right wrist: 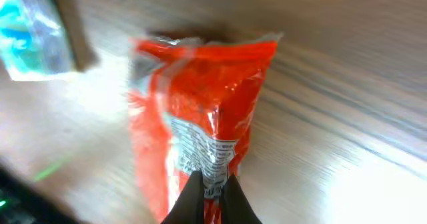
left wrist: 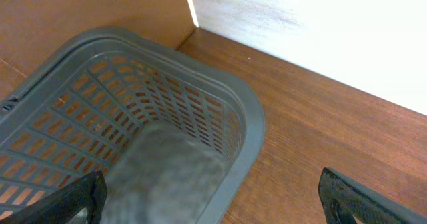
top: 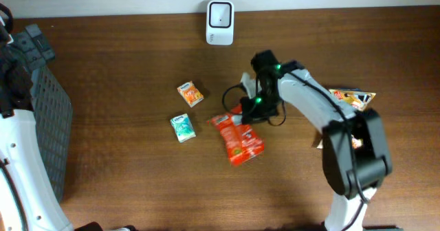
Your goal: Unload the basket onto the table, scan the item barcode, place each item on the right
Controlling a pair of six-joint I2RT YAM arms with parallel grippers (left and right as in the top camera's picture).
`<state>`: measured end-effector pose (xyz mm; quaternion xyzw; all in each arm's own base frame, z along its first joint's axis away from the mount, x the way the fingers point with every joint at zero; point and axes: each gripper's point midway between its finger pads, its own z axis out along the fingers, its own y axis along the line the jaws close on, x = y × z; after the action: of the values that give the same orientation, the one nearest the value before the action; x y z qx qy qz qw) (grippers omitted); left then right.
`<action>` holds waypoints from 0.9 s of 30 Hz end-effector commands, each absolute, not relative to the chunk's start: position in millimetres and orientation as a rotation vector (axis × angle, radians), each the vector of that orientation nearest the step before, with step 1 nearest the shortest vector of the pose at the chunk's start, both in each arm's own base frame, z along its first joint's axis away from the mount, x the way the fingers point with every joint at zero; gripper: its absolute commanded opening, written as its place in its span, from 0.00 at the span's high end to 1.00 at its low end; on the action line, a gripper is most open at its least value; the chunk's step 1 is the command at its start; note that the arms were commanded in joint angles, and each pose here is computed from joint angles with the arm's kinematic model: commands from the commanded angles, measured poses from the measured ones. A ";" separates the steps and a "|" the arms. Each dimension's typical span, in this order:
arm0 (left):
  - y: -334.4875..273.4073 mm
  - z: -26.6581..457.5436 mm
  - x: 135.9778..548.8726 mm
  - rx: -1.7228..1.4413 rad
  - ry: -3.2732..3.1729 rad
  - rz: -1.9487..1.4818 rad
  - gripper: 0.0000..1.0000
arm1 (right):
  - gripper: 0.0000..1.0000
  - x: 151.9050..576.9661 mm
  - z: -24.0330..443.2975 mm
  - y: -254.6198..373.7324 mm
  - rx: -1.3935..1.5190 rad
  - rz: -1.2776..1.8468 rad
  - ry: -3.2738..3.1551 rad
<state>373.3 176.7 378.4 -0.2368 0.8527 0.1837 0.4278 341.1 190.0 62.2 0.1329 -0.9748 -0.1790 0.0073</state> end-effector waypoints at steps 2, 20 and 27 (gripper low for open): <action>178.1 379.0 372.6 -0.587 2.130 0.469 0.01 | 0.96 356.1 99.0 155.8 0.387 -0.031 -3.246; 178.1 379.0 372.6 -0.586 2.130 0.469 0.01 | 0.96 314.3 43.3 192.4 0.553 0.306 -3.102; 178.1 379.0 372.6 -0.587 2.130 0.469 0.01 | 0.96 313.8 38.2 201.1 0.590 0.229 -3.090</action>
<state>373.3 176.7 378.4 -0.2367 0.8528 0.1835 0.4278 317.5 198.8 43.9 0.1781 -0.9802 0.0842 -0.0180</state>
